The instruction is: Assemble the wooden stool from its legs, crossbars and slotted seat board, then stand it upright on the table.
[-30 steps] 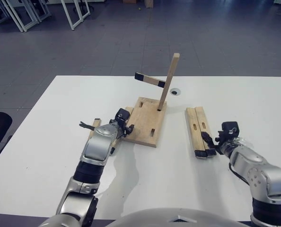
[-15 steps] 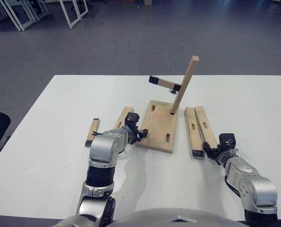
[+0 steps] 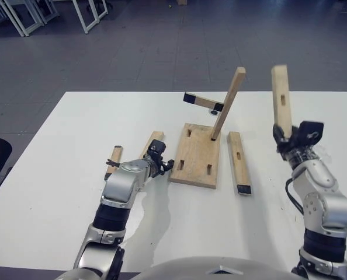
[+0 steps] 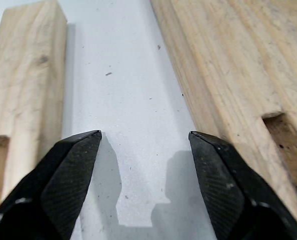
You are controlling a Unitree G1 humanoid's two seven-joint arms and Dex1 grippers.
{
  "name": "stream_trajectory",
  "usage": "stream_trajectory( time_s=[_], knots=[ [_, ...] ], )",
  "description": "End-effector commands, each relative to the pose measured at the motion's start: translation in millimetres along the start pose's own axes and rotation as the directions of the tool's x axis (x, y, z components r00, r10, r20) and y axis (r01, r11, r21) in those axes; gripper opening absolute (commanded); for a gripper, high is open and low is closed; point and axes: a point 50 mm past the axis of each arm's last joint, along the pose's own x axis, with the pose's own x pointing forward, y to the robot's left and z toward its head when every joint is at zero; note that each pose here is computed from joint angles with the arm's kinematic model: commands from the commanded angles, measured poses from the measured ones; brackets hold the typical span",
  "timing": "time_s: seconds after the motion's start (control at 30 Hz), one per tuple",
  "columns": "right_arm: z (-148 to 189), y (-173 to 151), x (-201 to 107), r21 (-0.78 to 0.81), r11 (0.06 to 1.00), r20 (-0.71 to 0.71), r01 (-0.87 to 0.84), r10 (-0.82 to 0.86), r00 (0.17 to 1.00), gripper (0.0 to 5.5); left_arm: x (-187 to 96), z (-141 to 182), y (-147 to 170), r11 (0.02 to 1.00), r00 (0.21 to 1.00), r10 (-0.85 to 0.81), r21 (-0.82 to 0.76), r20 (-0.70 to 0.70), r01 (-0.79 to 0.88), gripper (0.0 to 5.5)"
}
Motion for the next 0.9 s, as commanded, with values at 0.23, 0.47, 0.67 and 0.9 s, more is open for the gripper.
stream_trajectory(
  time_s=[0.23, 0.47, 0.67, 0.9],
  knots=[
    [73.9, 36.3, 23.5, 0.041, 0.925, 0.258, -0.378, 0.355, 0.898, 2.02, -6.5, 22.2, -59.5, 0.925, 0.922, -0.361, 0.178, 0.137, 0.336, 3.25],
    [65.7, 39.3, 31.3, 0.118, 0.861, 0.211, -0.495, 0.466, 0.859, 2.02, -7.2, 23.8, -65.6, 0.916, 0.905, -0.392, 0.168, 0.169, 0.365, 3.25],
    [36.7, 41.1, 11.8, 0.249, 0.701, 0.157, -0.668, 0.651, 0.742, 2.02, -60.8, 60.4, -21.7, 0.839, 0.728, -0.478, 0.008, 0.492, 0.545, 3.56],
    [21.5, 59.3, -11.6, 0.364, 0.455, 0.168, -0.813, 0.826, 0.537, 2.02, -78.1, 70.1, -11.8, 0.588, 0.510, -0.534, -0.136, 0.674, 0.797, 4.21]
  ],
)
